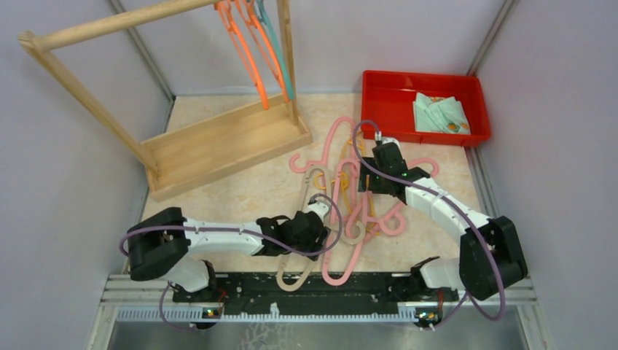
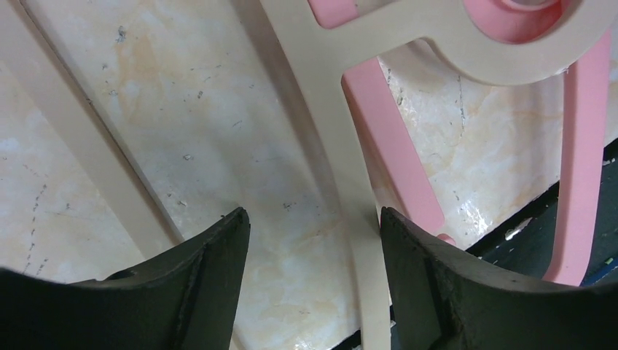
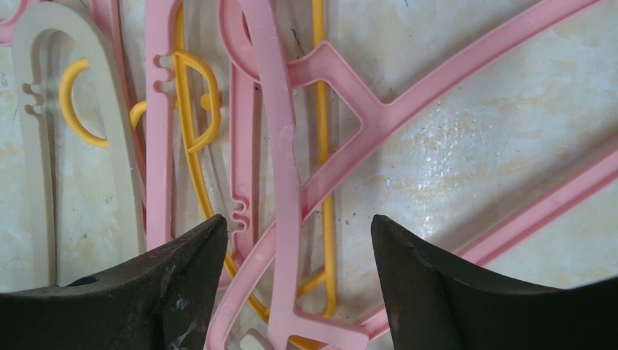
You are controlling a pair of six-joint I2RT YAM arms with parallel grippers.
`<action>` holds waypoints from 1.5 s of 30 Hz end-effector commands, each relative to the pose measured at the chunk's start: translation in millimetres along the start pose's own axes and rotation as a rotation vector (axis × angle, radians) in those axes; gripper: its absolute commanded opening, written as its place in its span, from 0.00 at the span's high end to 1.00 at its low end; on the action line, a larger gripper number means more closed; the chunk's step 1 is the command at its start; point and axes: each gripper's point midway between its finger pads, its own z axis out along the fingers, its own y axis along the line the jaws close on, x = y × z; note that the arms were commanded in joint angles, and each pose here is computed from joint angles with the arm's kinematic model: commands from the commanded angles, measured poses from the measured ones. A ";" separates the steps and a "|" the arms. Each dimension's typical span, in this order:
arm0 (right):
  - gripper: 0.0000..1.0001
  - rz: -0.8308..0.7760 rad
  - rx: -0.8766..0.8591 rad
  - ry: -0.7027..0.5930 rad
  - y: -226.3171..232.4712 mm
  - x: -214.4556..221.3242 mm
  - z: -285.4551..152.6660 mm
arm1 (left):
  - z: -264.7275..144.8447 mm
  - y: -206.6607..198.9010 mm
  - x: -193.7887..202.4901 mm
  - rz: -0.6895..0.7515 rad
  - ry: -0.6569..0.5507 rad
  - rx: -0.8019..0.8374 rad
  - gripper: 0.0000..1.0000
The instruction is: Organize the hangers
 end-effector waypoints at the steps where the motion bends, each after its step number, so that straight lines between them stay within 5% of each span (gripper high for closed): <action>1: 0.27 0.023 -0.017 -0.058 2.6 -14.9 -5.5 | 7.5 7.0 14.2 0.008 0.032 -0.031 0.29; 10: 0.28 0.023 -0.015 -0.052 1.4 -11.2 -4.3 | 24.2 -1.6 23.3 0.041 0.091 -0.012 0.42; 20: 0.28 0.029 -0.021 -0.059 -0.1 -6.8 -5.7 | 36.5 14.0 46.2 0.072 0.214 -0.117 0.69; 21: 0.28 0.028 -0.020 -0.067 -0.5 -8.2 -7.4 | 36.6 20.7 50.5 0.076 0.232 -0.151 0.87; 23: 0.28 0.026 -0.020 -0.075 -1.1 -9.4 -9.4 | 33.5 24.5 49.6 0.074 0.228 -0.168 0.99; 38: 0.28 0.029 -0.065 -0.115 6.6 -18.1 -15.6 | -53.9 50.4 -9.9 -0.025 0.061 -0.302 1.00; 45: 0.28 0.007 -0.118 -0.122 17.0 -22.7 -15.3 | -84.7 35.3 -44.9 -0.120 -0.060 -0.213 1.00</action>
